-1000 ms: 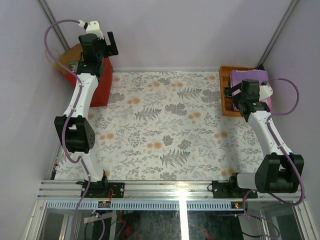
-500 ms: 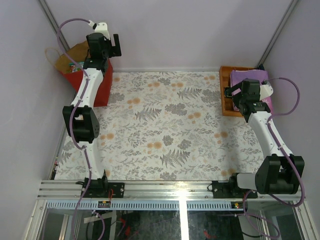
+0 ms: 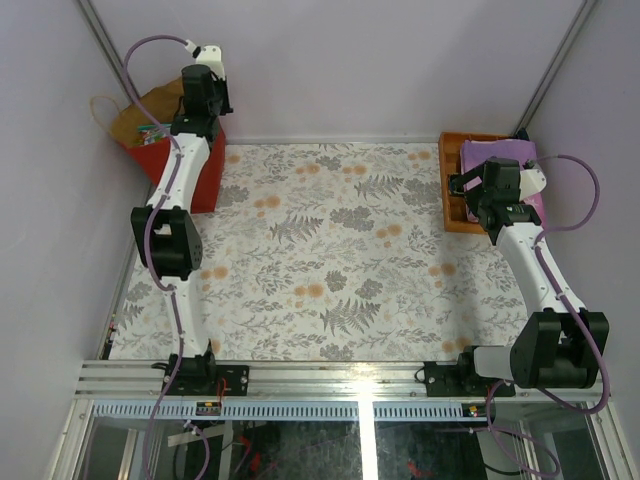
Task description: Take the snacks out of the paper bag
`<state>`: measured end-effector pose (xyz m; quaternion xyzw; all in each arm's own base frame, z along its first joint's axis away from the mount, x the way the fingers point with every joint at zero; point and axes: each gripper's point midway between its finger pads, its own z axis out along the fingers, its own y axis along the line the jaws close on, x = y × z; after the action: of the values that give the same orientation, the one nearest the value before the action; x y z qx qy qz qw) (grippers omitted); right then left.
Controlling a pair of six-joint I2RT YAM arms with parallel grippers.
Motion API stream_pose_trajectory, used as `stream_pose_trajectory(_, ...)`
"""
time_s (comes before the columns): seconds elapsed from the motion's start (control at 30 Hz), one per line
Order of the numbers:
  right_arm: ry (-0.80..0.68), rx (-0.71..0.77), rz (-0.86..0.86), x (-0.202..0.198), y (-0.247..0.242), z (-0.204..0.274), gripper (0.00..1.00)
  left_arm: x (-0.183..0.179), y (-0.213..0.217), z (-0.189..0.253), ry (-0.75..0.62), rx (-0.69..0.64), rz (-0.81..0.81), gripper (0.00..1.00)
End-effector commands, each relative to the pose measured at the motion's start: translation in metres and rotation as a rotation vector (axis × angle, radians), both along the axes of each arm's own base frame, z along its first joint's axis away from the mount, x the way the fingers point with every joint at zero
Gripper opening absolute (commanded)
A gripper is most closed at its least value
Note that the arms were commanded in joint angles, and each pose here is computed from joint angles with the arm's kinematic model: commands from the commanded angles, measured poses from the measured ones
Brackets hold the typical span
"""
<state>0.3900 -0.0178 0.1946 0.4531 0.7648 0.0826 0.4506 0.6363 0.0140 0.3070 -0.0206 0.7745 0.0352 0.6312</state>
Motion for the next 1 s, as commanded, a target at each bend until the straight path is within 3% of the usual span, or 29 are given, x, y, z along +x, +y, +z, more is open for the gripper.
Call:
stream_pose_trajectory(0.0,-0.049,-0.005,0.009,0.006,0.000,0.013,0.99,0.001,-0.017,0.002,0.014,-0.022,-0.072,0.02)
stream_pose_trajectory(0.2,-0.059,-0.009,0.010,0.006,0.000,0.018,0.99,-0.022,-0.063,0.014,0.015,-0.006,-0.176,0.00)
stream_pose_trajectory(0.37,-0.063,-0.014,0.015,0.002,0.000,0.019,0.99,-0.060,-0.141,0.009,0.046,0.080,-0.346,0.00)
stream_pose_trajectory(0.53,-0.062,-0.047,0.012,-0.007,-0.004,0.018,0.99,-0.105,-0.217,-0.025,0.131,0.055,-0.485,0.00)
stream_pose_trajectory(0.67,-0.058,-0.044,0.028,-0.008,-0.002,0.015,0.99,-0.147,-0.261,-0.084,0.240,-0.066,-0.586,0.00)
stream_pose_trajectory(0.83,-0.071,-0.015,0.057,-0.006,0.006,0.014,0.99,-0.210,-0.310,-0.171,0.464,-0.097,-0.693,0.00)
stream_pose_trajectory(0.97,-0.081,-0.005,0.078,-0.007,0.010,0.015,0.99,-0.273,-0.341,-0.215,0.577,-0.152,-0.774,0.00)
